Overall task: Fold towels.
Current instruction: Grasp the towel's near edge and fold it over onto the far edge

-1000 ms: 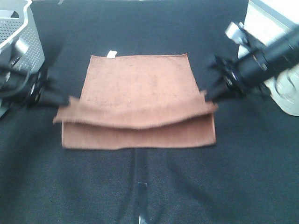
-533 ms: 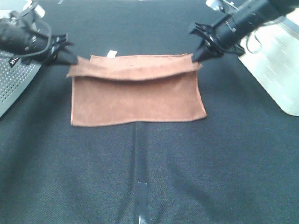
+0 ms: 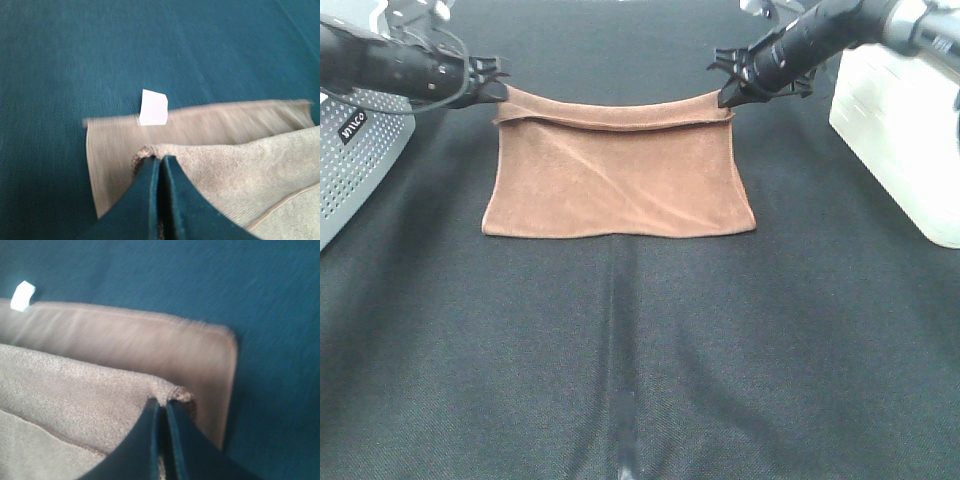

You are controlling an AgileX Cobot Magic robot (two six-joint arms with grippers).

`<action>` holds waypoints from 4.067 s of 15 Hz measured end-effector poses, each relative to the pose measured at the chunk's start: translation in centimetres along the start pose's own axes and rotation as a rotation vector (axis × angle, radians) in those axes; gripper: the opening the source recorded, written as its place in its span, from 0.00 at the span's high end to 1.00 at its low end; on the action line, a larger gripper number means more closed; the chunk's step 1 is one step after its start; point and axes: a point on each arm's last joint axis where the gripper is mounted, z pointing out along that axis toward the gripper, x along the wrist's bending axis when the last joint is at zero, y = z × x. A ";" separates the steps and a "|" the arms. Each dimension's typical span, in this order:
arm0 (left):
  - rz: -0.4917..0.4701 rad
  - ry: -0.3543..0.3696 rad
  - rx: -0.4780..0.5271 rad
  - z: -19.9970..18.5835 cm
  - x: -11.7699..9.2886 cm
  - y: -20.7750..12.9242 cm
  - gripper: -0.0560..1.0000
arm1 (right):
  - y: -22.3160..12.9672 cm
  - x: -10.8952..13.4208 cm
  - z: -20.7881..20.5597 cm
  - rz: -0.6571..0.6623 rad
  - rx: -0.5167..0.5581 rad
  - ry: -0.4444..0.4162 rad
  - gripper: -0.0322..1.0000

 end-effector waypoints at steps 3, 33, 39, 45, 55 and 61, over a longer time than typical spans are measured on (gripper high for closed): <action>0.016 0.022 -0.034 2.9 0.9 -1.1 0.95 | -1.0 -1.2 2.0 -0.014 -0.038 -0.036 0.97; -0.265 0.032 0.535 -9.9 -3.3 -6.1 0.18 | -6.4 2.5 -9.3 0.108 0.557 -0.056 0.22; -0.253 0.115 0.490 -9.6 -2.1 -7.4 0.18 | -9.4 1.4 -7.7 0.103 0.544 -0.078 0.22; -0.351 0.120 0.500 -7.7 -1.0 -9.5 0.19 | -10.4 1.5 -5.2 0.138 0.500 0.042 0.22; -0.351 0.077 0.505 -5.0 -3.3 -11.5 0.74 | -11.8 1.4 -3.0 0.233 0.490 0.122 0.64; -0.273 0.040 0.606 -7.7 -2.7 -10.1 0.92 | -11.2 1.3 -4.4 0.226 0.532 0.037 0.97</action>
